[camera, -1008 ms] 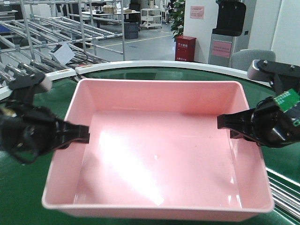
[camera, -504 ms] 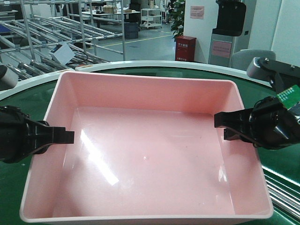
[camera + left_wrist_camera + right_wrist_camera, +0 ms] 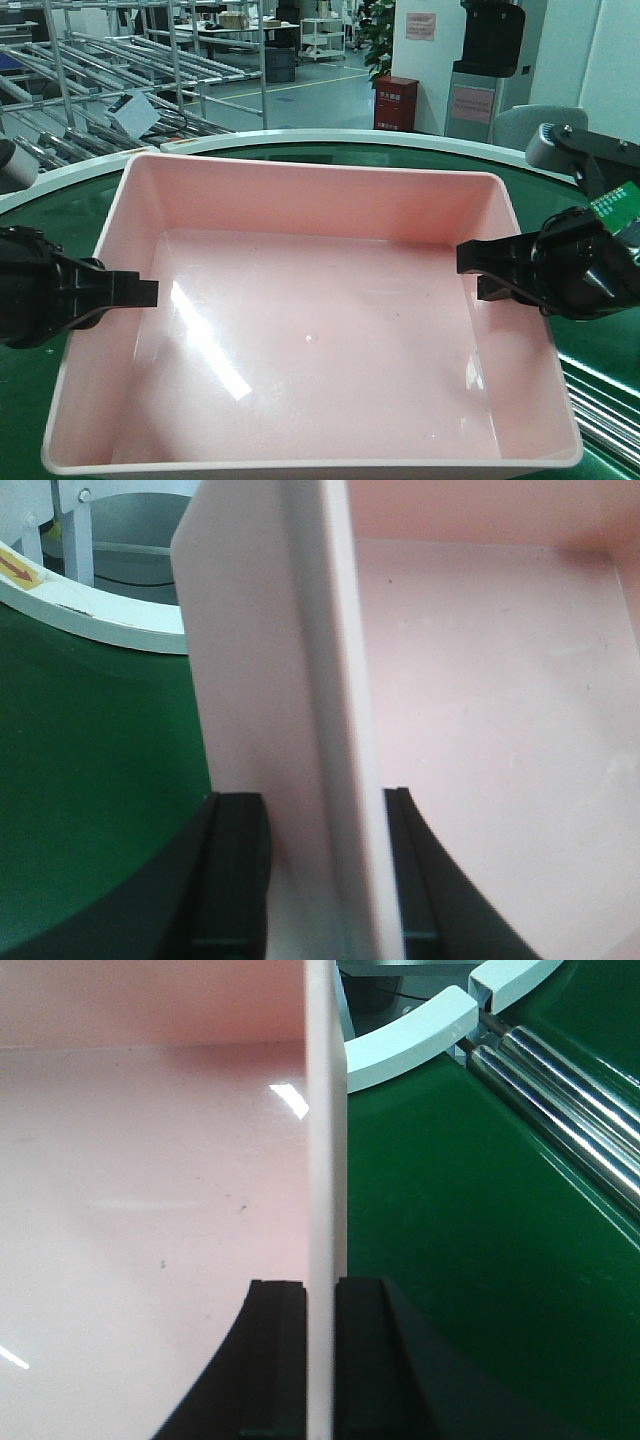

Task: Grab pink bin and stack on right shelf
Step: 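Hold the pink bin raised between both grippers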

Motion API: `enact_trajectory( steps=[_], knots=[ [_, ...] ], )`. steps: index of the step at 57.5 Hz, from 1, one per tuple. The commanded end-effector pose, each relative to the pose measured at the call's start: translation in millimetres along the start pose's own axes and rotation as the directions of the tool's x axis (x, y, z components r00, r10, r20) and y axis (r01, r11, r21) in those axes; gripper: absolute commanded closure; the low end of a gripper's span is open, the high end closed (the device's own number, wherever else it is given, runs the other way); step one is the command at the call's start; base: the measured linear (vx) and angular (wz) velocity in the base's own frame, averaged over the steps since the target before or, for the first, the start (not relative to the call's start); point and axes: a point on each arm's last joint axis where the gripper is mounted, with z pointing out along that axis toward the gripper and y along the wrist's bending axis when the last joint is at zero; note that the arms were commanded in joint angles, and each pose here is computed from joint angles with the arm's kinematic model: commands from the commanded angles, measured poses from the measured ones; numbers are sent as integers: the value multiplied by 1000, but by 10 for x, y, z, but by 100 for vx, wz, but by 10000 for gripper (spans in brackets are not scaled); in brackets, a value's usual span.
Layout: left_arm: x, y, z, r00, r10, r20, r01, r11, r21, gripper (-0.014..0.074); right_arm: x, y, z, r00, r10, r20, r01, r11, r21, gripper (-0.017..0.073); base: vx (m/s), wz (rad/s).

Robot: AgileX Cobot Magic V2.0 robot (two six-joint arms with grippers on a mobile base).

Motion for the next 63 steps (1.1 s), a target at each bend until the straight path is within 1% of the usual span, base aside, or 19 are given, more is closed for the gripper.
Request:
enact_trajectory(
  steps=[1,34,63],
  knots=[
    [-161,-129,-200,989,-39,140,31,998,61,599,-161,31,-180,990,-9,142,13,1000,-28,568,0,0],
    [-160,-127,-193,990,-39,139,31,998,60,599,-161,31,-180,990,-9,142,13,1000,-28,568,-3,0],
    [-160,-127,-193,990,-39,139,31,998,60,599,-161,31,-180,990,-9,142,13,1000,-28,568,-23,-9]
  ],
)
